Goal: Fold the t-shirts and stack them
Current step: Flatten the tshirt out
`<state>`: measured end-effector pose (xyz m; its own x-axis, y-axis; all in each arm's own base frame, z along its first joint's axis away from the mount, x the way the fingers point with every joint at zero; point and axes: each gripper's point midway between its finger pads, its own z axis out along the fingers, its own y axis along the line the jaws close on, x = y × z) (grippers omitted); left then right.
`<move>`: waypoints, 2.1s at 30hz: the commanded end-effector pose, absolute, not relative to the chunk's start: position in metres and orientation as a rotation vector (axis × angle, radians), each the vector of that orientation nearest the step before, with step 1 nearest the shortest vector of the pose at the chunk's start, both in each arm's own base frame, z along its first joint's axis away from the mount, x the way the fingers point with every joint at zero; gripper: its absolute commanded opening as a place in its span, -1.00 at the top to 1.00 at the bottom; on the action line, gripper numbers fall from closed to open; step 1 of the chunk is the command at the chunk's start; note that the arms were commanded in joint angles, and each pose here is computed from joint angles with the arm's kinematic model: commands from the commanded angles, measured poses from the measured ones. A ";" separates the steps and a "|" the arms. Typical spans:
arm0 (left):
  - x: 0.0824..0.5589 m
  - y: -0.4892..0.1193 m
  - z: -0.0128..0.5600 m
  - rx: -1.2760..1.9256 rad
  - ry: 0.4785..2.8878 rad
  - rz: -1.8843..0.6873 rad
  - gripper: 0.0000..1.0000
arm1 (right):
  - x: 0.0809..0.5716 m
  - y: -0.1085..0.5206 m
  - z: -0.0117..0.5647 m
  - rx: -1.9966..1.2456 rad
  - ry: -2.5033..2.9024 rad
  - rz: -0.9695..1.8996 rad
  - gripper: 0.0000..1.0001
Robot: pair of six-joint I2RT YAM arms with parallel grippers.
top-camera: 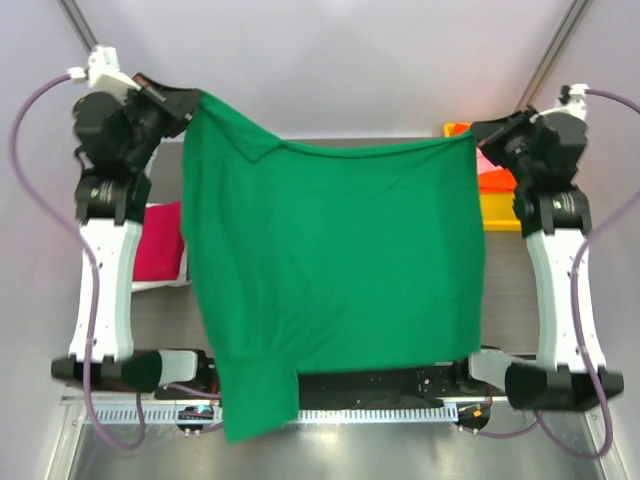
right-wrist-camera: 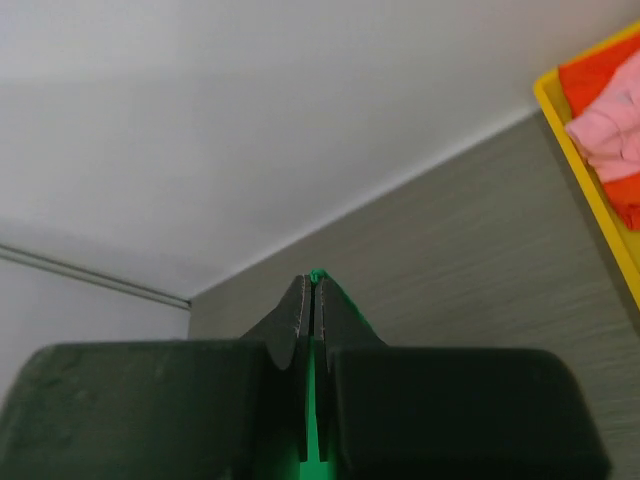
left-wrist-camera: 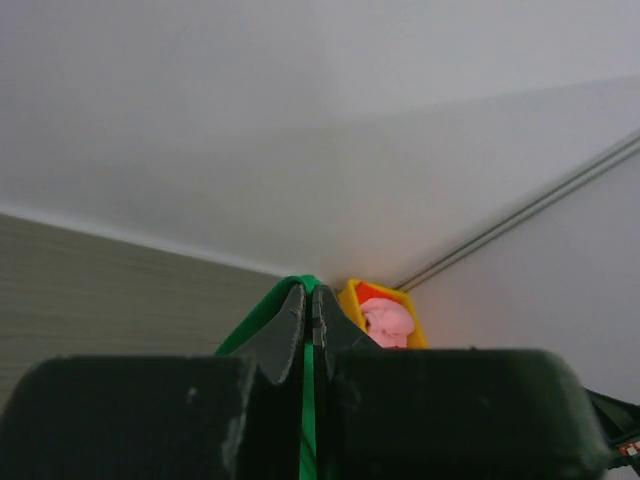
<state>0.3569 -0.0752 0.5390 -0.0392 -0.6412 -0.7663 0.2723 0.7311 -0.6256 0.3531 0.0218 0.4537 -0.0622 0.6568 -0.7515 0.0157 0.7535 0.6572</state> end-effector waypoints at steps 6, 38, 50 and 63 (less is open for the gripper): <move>0.378 -0.084 0.631 -0.234 1.224 -0.839 0.99 | 0.403 0.020 0.518 0.540 1.444 0.646 0.97; 0.315 -0.094 0.153 -0.617 2.038 -0.829 0.99 | 0.360 0.016 0.097 0.823 2.089 0.638 0.98; 0.248 -0.083 0.152 -0.669 2.056 -0.774 0.99 | 0.278 0.018 0.076 0.822 2.161 0.521 0.98; 0.194 -0.089 0.166 -0.766 2.032 -0.872 0.99 | 0.240 0.021 0.104 0.818 2.113 0.504 0.98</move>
<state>0.2049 -0.0855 0.1595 -0.5054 -0.7311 -0.4583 -0.1965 0.6147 -0.7639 0.2450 0.0218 0.0967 -0.4847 0.6903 -0.5372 0.3714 0.7185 0.5881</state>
